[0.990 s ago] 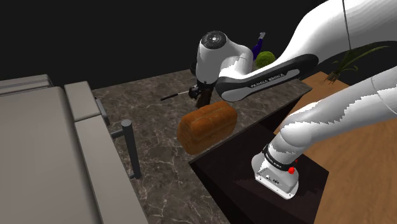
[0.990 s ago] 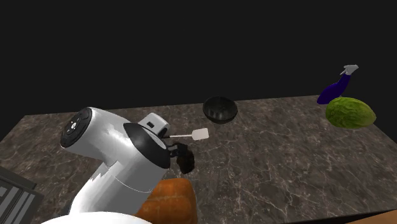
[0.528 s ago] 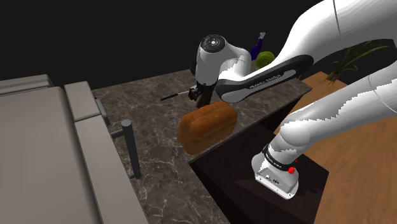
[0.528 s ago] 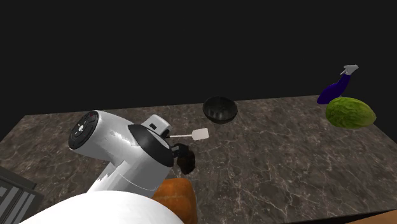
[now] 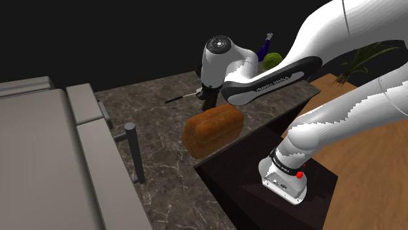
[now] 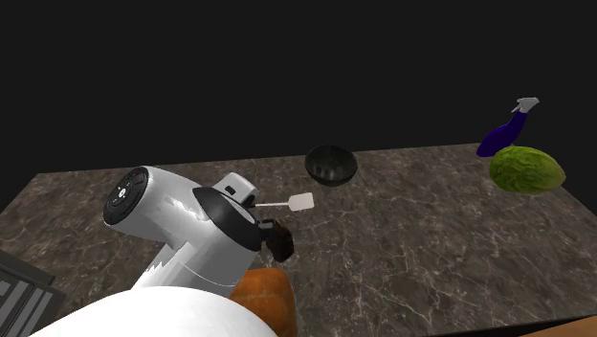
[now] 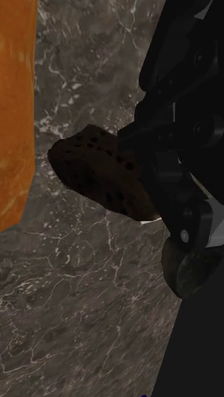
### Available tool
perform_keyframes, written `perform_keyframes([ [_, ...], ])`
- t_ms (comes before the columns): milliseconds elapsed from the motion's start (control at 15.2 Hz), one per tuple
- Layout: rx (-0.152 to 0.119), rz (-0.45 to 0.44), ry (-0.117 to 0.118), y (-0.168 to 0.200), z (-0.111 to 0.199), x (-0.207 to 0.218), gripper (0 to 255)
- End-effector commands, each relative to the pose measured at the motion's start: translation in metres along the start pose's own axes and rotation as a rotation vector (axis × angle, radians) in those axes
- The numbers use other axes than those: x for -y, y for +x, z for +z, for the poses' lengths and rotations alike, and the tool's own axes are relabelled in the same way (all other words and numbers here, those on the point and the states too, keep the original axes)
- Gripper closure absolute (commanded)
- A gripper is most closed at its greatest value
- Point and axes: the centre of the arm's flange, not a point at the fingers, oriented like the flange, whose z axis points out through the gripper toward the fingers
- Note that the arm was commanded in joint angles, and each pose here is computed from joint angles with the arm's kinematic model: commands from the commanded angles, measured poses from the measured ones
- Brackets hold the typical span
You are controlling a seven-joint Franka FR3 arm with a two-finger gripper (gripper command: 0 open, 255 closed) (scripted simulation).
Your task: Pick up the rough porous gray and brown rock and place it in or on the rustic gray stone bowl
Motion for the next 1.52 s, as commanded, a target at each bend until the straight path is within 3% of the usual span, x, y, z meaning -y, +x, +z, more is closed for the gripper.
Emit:
perform_keyframes([
  [0,0.000,0.000,0.000,0.000,0.000,0.000,255],
  [198,0.000,0.000,0.000,0.000,0.000,0.000,255],
  [264,0.000,0.000,0.000,0.000,0.000,0.000,0],
  [594,0.353,-0.074,0.303,0.101,0.013,-0.088,0],
  [1056,0.353,-0.074,0.303,0.088,0.046,-0.077,0],
  [1452,0.353,-0.074,0.303,0.087,0.049,-0.076,0],
])
